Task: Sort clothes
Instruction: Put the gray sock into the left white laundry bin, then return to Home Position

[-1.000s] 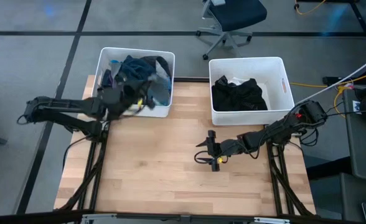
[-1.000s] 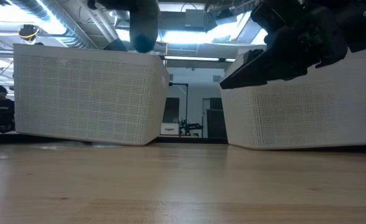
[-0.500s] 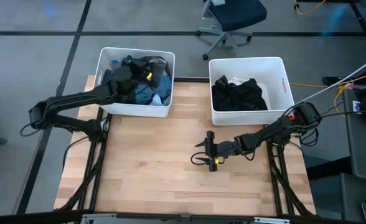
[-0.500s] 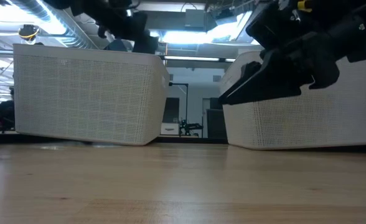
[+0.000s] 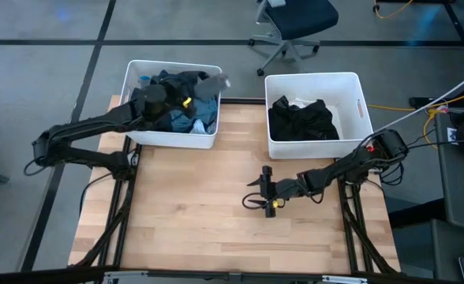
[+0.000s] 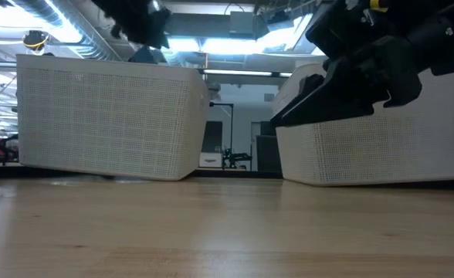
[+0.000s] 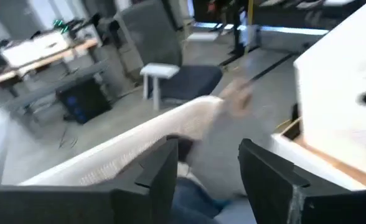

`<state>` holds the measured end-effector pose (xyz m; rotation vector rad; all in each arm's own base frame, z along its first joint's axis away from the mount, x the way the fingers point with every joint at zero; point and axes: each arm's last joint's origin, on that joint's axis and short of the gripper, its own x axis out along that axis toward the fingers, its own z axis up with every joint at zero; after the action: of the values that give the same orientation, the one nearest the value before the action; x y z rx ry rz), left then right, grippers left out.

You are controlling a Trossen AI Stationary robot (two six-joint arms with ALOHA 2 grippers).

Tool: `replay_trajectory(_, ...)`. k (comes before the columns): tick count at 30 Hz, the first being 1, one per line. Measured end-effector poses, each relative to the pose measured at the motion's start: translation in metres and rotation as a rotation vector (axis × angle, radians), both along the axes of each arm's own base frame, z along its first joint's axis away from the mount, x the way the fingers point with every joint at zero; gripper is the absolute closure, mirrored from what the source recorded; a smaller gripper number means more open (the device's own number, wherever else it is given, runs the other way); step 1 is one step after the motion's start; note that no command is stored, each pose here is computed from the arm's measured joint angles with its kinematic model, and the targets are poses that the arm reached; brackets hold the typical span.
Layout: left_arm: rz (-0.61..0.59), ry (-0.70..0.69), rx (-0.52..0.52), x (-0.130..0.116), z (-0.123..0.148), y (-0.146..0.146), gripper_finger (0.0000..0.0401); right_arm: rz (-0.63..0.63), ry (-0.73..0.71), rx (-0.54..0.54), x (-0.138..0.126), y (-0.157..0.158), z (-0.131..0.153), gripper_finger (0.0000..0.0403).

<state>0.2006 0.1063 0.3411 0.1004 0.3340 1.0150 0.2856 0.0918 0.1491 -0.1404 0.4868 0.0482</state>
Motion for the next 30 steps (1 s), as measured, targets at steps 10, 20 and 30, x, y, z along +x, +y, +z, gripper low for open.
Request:
replay_trajectory(10, -0.601, -0.065, -0.032, -0.016, 0.019, -0.067, 0.0253, 0.058, -0.054, 0.054, -0.001, 0.002, 0.035, 0.0139)
replay_trajectory(20, -0.943, -0.039, -0.117, -0.005, -0.033, -0.116, 0.0316, 0.050, -0.159, 0.118, -0.036, -0.010, 0.097, 0.0149)
replay_trajectory(30, -1.023, -0.138, -0.131, -0.018, -0.091, -0.123, 0.0398, 0.077, -0.179, 0.165, -0.068, -0.020, 0.125, 0.0302)
